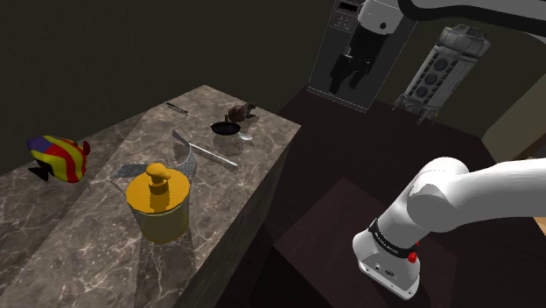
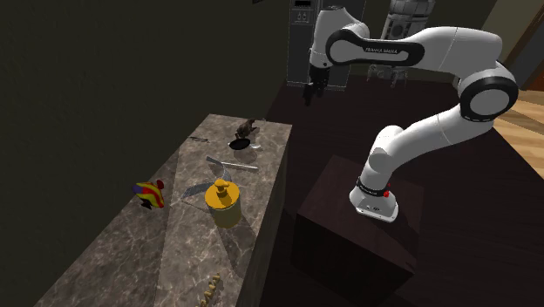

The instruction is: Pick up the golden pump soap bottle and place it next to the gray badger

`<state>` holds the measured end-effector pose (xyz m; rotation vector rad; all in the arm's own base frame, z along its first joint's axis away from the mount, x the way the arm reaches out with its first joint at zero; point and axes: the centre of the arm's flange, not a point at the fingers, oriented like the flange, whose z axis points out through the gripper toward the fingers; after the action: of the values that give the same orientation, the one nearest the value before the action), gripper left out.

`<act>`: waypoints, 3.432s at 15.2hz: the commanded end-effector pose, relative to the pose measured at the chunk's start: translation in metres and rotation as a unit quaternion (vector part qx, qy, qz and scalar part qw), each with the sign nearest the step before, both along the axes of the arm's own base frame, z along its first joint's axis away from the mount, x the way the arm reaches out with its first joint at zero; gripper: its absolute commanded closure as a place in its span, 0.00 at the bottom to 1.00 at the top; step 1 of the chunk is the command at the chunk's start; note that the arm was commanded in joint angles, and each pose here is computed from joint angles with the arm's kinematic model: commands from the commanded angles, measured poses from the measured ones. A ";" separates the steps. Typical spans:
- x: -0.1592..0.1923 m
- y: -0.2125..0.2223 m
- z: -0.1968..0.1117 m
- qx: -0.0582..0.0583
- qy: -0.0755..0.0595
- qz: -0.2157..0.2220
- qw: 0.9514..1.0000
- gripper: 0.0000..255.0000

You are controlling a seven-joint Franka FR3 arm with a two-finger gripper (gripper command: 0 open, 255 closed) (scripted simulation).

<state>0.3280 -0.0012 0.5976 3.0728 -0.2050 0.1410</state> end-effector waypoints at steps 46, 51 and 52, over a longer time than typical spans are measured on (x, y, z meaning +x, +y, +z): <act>0.121 0.474 -0.163 0.025 -0.002 0.009 1.000 0.00; 0.122 0.474 -0.171 0.025 -0.002 0.009 1.000 0.00; 0.122 0.474 -0.171 0.025 -0.002 0.009 1.000 0.00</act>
<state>0.4498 0.4728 0.4270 3.1254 -0.1826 0.1463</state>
